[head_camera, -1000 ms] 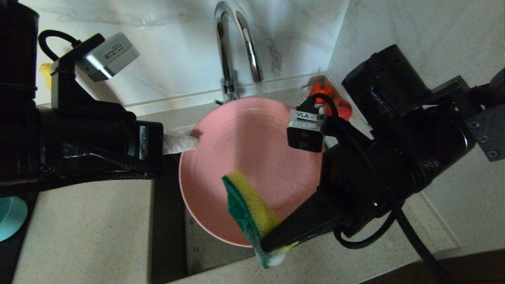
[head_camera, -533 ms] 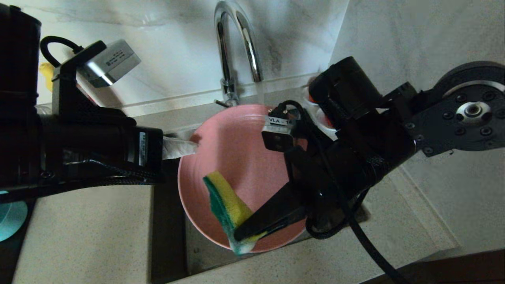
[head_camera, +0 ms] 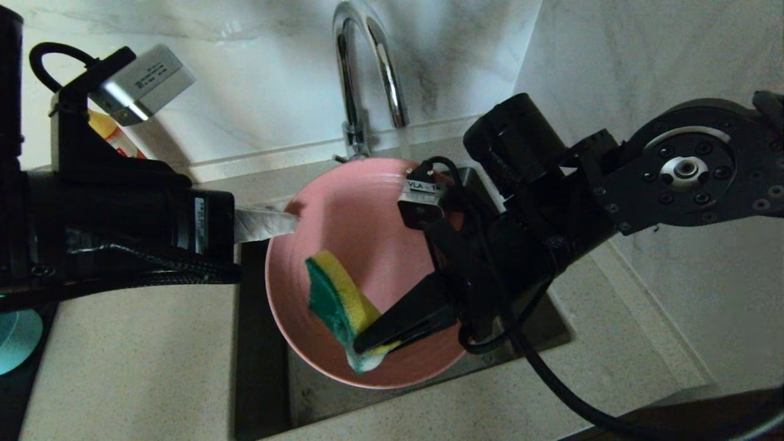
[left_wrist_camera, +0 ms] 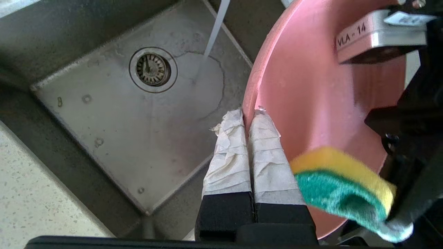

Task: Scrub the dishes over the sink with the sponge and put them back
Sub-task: Wipe the plate

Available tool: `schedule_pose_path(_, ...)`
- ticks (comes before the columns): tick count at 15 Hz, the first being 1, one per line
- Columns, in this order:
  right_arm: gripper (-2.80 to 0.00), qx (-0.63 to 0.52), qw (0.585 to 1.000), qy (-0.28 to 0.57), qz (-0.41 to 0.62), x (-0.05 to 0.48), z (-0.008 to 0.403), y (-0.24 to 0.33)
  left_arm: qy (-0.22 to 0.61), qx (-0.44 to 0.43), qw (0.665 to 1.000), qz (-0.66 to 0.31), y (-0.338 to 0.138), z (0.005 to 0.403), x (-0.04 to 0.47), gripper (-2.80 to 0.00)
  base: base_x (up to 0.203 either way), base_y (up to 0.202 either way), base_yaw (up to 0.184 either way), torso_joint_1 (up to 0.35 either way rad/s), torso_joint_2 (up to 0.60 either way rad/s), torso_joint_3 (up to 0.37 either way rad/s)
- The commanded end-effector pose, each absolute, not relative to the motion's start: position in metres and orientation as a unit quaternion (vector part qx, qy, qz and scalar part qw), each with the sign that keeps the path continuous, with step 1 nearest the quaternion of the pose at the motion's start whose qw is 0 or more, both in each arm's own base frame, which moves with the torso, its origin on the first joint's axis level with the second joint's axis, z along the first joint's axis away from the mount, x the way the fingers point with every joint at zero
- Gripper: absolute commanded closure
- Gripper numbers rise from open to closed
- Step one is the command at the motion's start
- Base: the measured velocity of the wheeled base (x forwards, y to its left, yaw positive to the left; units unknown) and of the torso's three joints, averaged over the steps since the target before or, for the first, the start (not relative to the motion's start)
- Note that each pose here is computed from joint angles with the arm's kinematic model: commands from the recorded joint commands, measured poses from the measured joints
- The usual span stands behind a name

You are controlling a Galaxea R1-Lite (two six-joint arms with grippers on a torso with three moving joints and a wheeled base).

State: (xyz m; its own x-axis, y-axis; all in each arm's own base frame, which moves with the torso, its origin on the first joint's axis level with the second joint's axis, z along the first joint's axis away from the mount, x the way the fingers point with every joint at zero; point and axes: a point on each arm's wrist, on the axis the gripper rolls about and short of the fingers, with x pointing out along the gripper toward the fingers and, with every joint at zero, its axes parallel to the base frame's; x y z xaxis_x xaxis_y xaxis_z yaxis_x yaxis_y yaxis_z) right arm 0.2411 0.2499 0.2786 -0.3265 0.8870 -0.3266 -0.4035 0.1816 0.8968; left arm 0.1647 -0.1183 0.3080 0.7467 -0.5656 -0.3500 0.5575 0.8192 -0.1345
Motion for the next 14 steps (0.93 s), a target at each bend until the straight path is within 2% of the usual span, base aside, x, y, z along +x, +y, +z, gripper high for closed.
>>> schedule_pose_path(1, 0.00, 0.232, 0.542, 0.548, 0.594, 0.241, 0.286, 0.240, 0.185, -0.014, 0.935, -0.301, -0.117, 0.311, 0.163, 0.00, 0.000, 0.000, 0.000, 0.000, 0.00, 0.000)
schedule_pose_path(14, 0.00, 0.262, 0.575, 0.533, 0.563, 0.235, 0.301, 0.189, 0.172, -0.018, 0.938, -0.301, -0.112, 0.317, 0.156, 0.00, 0.000, 0.000, 0.000, 0.000, 0.00, 0.000)
